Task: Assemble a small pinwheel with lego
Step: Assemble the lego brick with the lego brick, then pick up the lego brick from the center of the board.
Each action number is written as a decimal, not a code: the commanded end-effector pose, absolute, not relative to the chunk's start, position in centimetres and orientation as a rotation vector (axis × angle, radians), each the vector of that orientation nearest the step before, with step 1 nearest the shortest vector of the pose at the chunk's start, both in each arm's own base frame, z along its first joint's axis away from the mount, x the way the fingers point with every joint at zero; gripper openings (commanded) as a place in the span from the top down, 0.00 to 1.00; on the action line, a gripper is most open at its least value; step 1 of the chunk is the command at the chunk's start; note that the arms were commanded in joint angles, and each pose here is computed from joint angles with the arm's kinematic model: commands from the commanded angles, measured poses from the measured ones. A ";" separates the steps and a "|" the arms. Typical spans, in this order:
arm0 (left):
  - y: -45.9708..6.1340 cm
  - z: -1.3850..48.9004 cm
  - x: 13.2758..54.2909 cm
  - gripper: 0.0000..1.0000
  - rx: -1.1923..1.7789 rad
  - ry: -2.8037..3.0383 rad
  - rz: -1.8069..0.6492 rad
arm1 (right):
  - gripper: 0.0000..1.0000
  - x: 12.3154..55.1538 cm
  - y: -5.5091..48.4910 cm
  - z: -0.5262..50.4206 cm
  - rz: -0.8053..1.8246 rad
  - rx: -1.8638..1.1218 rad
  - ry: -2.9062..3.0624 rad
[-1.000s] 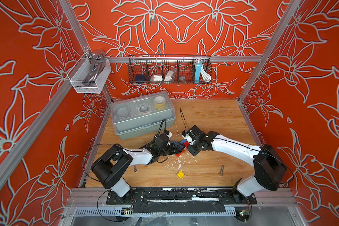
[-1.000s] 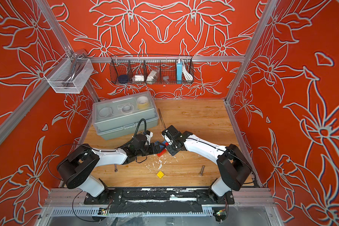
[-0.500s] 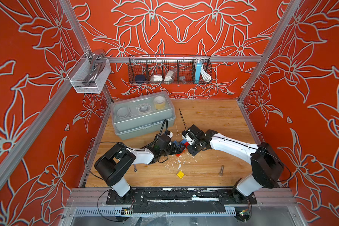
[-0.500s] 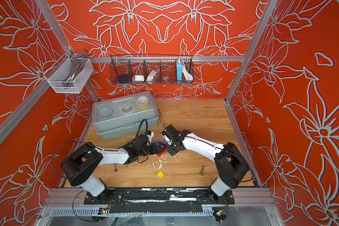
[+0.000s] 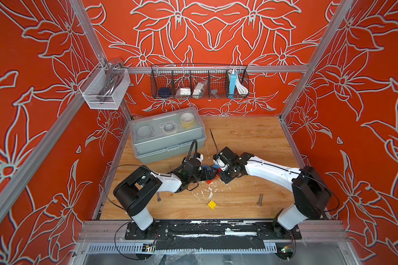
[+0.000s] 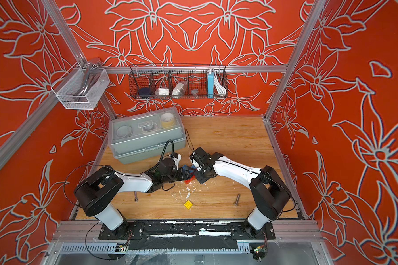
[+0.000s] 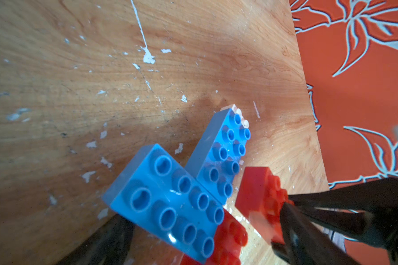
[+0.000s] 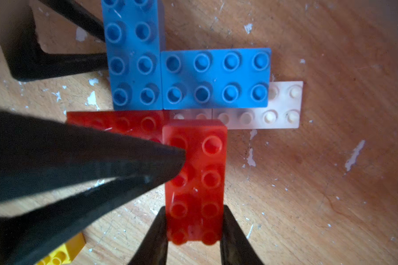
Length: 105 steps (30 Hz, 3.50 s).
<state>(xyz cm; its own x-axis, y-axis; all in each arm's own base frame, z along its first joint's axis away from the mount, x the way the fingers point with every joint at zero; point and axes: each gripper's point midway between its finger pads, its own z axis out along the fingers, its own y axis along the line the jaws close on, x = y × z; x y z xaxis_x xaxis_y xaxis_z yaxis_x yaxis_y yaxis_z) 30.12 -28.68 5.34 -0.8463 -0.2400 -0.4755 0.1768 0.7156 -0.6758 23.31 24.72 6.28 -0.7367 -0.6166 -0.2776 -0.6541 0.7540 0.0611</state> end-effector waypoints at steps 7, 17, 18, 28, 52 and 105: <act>-28.5 4.1 30.3 0.11 -0.042 2.416 -0.954 | 0.97 24.1 25.8 6.0 0.234 -0.972 2.711; -27.8 2.6 30.1 0.14 0.012 2.479 -0.841 | 0.96 23.8 24.9 4.8 0.175 -0.921 2.768; -27.8 2.4 30.1 0.14 0.017 2.488 -0.837 | 0.96 24.0 25.1 4.9 0.184 -0.916 2.758; -26.6 0.2 29.2 0.26 0.023 2.569 -0.750 | 0.96 24.4 26.0 5.0 0.204 -0.916 2.767; -27.7 1.5 30.1 0.24 0.047 2.580 -0.857 | 0.63 25.2 26.7 7.5 0.243 -0.871 2.749; -17.7 14.0 25.2 0.06 -0.205 2.515 -1.092 | 0.39 13.8 29.0 8.7 0.507 -1.107 2.511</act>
<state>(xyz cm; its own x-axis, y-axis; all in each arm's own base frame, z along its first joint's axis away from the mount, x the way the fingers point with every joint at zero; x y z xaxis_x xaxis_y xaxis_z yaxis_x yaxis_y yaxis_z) 28.52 -17.77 15.81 -0.8501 -0.2910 -0.4389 0.1014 0.7274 -0.6787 13.39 28.37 8.60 -0.6004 -0.6639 -0.4457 -0.7885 0.5843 0.1920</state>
